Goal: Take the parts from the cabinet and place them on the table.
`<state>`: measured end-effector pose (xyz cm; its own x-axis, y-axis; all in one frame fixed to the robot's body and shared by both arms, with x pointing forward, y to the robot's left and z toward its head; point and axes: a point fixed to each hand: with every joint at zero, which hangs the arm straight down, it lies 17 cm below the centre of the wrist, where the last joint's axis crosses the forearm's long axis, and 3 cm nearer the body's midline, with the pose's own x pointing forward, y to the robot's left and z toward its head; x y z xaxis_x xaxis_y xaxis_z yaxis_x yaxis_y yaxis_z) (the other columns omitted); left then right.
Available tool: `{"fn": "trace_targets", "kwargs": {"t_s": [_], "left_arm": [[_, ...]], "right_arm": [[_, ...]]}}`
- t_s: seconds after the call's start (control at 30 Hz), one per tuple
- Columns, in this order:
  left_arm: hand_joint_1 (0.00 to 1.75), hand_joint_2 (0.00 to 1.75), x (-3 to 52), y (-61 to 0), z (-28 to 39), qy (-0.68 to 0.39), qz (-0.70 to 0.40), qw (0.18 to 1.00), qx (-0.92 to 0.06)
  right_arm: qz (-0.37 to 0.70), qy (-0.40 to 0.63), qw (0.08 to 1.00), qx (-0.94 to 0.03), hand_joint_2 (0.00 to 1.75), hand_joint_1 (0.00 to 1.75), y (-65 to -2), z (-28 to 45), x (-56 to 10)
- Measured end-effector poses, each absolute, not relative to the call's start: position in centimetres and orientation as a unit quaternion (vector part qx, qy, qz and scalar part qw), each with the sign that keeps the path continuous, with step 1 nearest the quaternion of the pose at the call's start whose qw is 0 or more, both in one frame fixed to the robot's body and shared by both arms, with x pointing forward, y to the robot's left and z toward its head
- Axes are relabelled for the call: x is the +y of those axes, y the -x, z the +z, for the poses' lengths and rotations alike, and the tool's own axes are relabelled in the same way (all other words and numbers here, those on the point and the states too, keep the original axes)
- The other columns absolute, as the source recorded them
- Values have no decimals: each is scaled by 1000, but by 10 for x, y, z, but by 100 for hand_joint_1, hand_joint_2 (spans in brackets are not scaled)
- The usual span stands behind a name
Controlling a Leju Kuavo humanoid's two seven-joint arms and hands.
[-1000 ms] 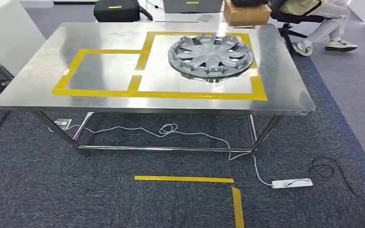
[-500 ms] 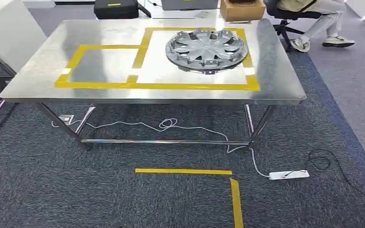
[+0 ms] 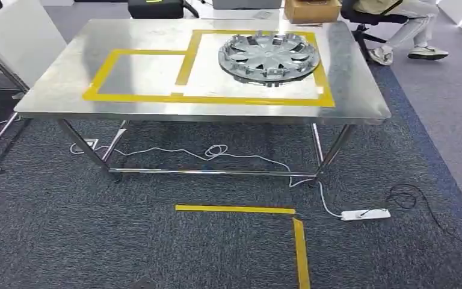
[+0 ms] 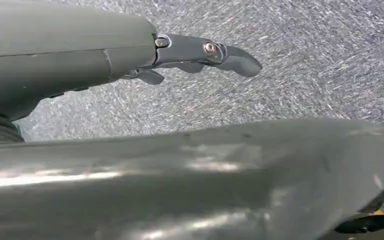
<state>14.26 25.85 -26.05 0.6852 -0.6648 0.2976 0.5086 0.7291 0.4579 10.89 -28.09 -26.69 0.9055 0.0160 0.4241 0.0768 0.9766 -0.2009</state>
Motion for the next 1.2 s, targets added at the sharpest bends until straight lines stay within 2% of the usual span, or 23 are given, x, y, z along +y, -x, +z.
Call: {"fn": "trace_targets", "kwargs": {"t_s": [1.2], "left_arm": [[0, 0, 267, -141, -260, -183, -310, 903, -233]], "right_arm": [[-5, 103, 968, -229, 175, 0, -115, -265, -280]]}}
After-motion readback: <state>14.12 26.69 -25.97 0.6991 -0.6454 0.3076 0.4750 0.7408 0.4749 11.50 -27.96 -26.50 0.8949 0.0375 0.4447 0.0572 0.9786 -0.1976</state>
